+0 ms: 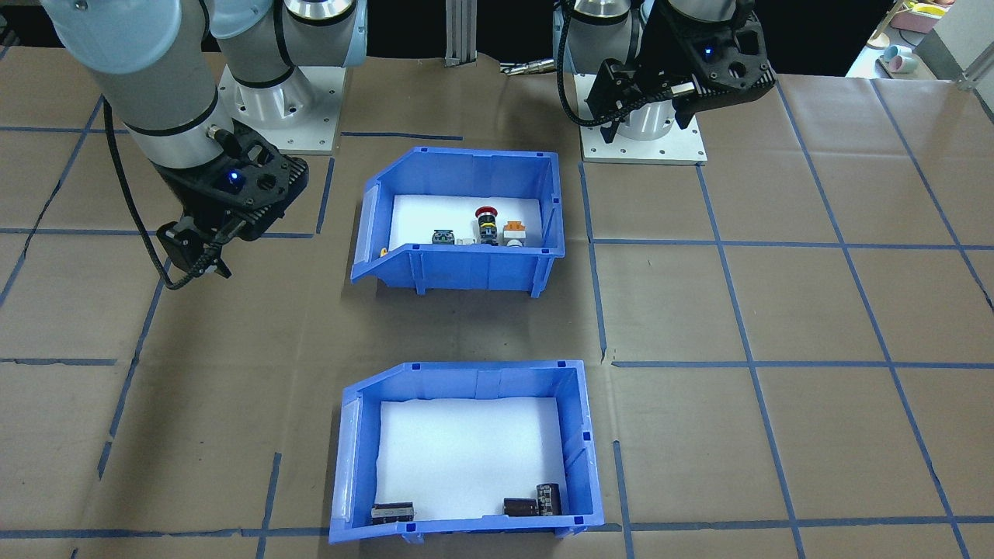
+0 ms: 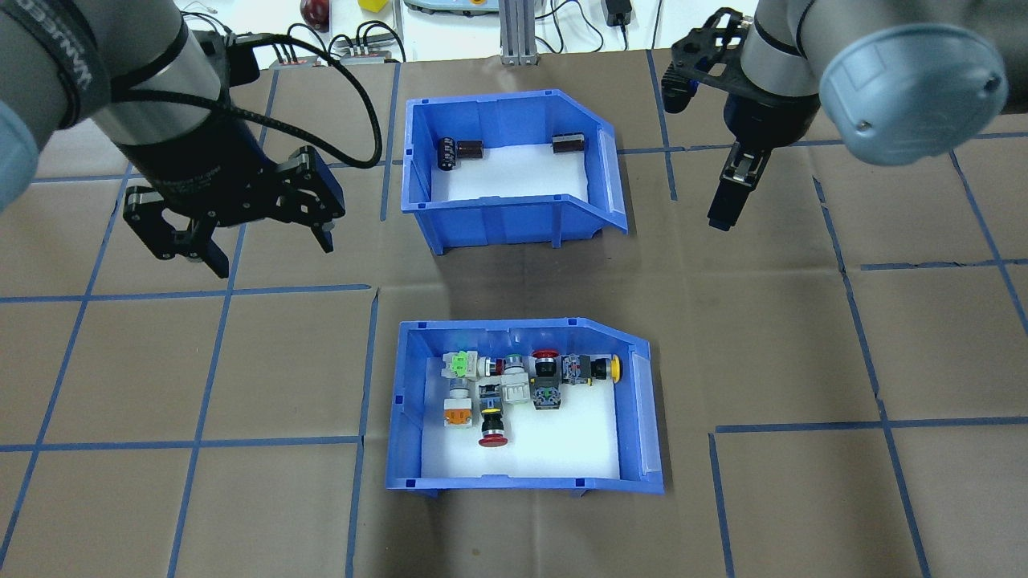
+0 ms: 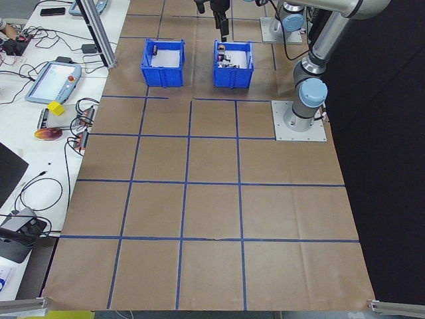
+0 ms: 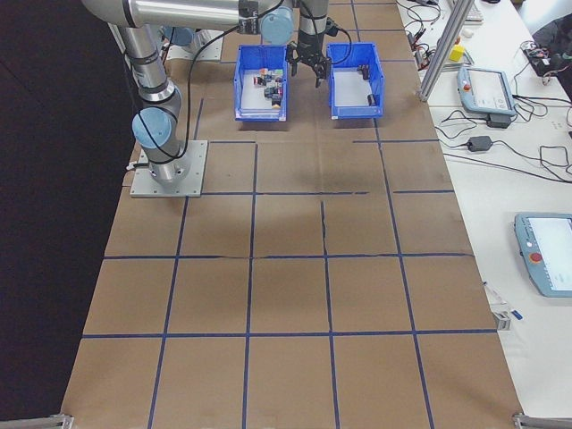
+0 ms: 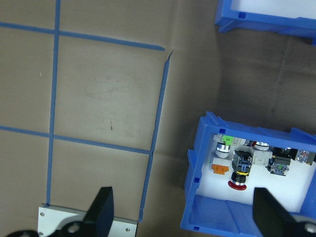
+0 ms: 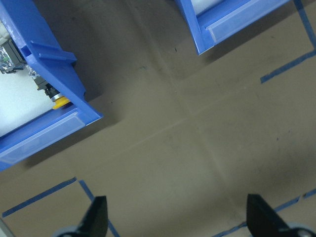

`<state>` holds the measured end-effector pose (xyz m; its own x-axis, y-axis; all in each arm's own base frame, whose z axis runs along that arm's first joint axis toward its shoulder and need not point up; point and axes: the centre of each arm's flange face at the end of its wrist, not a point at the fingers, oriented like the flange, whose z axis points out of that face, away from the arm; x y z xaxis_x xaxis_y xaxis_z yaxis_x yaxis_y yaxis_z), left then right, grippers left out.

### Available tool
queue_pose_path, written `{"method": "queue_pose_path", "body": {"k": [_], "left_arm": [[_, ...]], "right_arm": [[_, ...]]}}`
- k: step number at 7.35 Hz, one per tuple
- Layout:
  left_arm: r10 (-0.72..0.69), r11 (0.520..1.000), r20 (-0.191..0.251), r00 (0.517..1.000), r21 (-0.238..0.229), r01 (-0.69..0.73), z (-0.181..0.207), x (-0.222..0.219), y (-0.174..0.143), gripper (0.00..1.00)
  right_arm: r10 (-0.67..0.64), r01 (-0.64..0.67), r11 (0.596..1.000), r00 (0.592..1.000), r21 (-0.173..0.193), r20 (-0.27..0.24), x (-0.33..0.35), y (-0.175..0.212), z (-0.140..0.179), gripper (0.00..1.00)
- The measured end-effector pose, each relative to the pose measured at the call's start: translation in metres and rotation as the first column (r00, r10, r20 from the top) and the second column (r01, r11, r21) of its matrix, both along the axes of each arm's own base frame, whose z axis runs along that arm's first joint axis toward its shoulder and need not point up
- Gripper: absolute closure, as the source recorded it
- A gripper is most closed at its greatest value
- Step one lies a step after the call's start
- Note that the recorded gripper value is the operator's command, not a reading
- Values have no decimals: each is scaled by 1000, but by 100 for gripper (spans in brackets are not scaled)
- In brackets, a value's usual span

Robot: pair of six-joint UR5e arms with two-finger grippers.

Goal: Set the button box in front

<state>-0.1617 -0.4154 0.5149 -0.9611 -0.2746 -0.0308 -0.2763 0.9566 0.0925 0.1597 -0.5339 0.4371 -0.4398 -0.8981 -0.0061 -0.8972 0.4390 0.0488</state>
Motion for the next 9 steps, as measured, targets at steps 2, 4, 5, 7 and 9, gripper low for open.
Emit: {"method": "queue_pose_path", "body": {"k": [2, 4, 5, 7, 9], "left_arm": [[124, 992, 10, 992, 8, -124, -11, 2, 35, 1], [378, 925, 47, 925, 21, -379, -29, 3, 67, 1], [540, 839, 76, 838, 34, -543, -43, 1, 81, 1], [771, 620, 123, 625, 74, -781, -74, -17, 116, 1], [869, 464, 154, 470, 72, -883, -108, -39, 142, 1]], "right_arm": [[173, -173, 985, 985, -10, 0, 55, -47, -7, 0], [321, -321, 947, 947, -17, -6, 146, -80, -28, 0], [369, -369, 929, 929, -19, -7, 185, -89, -39, 0], [411, -411, 912, 912, 9, 17, 228, -99, -71, 0], [440, -441, 896, 898, 56, 31, 250, -90, -105, 0]]}}
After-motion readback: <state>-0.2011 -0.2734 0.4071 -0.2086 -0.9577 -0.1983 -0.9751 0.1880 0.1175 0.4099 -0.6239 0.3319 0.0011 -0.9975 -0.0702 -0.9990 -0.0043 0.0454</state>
